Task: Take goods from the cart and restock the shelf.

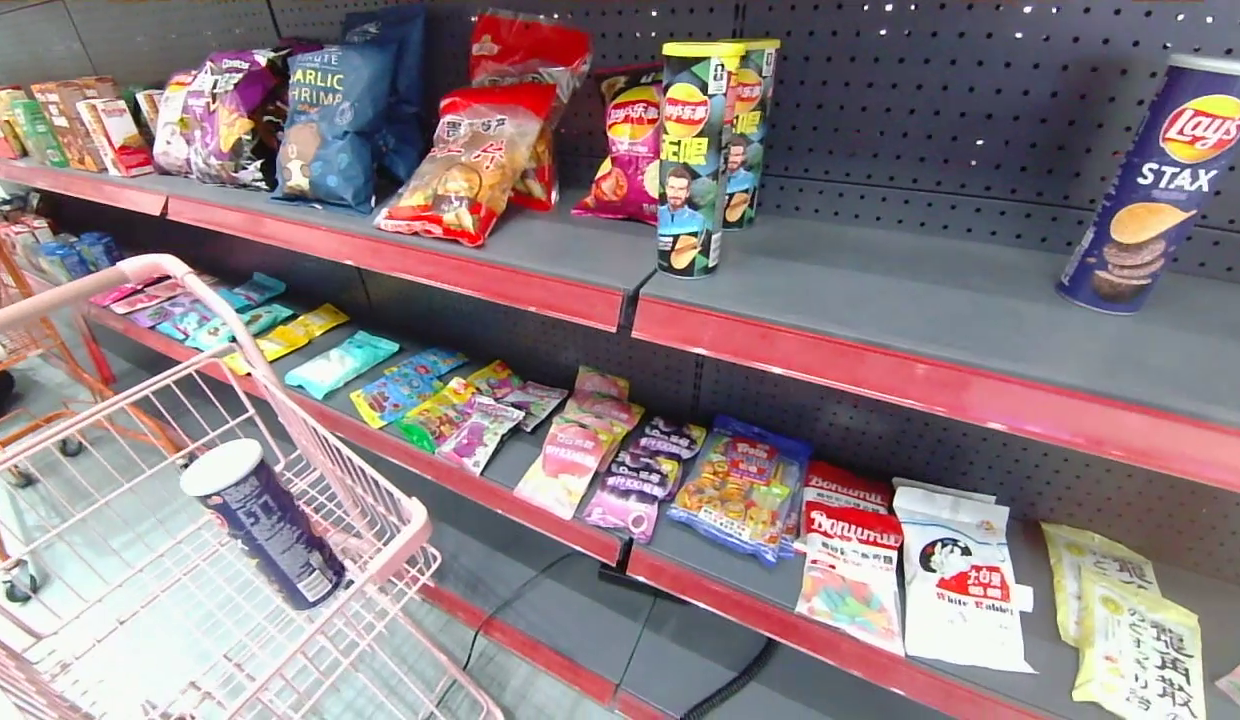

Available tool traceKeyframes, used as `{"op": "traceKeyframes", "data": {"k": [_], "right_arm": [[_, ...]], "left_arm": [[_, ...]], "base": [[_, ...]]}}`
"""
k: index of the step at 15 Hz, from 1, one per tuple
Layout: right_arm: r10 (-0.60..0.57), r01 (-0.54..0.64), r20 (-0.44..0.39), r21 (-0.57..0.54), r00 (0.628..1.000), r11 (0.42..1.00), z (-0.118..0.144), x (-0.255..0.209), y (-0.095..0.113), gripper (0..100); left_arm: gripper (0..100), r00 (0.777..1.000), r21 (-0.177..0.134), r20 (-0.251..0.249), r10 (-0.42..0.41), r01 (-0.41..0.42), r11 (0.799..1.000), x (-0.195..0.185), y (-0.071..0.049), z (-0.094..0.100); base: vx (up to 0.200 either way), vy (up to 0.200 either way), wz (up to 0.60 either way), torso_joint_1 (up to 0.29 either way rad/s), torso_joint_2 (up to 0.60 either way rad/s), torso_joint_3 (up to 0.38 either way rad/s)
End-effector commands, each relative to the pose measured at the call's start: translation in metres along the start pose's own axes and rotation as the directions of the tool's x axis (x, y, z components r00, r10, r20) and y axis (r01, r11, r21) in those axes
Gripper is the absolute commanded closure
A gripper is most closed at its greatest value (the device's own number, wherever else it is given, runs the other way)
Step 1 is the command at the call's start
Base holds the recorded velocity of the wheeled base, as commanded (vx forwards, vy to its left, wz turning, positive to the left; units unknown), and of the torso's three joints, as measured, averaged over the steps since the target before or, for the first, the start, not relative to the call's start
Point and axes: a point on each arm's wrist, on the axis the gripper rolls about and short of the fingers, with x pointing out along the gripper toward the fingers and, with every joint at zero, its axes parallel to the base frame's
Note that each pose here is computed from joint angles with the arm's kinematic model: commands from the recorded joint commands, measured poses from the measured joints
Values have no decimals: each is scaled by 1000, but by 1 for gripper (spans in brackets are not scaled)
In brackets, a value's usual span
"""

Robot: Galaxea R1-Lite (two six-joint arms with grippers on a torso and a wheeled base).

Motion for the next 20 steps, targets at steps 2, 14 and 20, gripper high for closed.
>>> {"op": "traceKeyframes", "data": {"k": [2, 14, 20], "right_arm": [[0, 0, -2, -1, 1000, 1000, 0, 0, 0, 0], [2, -2, 0, 1, 1000, 1000, 0, 0, 0, 0], [0, 0, -2, 1, 1000, 1000, 0, 0, 0, 0]], "left_arm": [[0, 1000, 0, 0, 0, 0, 1000, 0, 0, 0], [0, 968, -103, -143, 207, -222, 970, 62, 9, 121], [0, 941, -73, -302, 153, -182, 981, 219, 35, 87]], "base": [[0, 0, 600, -19, 46, 39], [0, 0, 100, 1, 3, 1], [0, 0, 0, 0, 0, 0]]}}
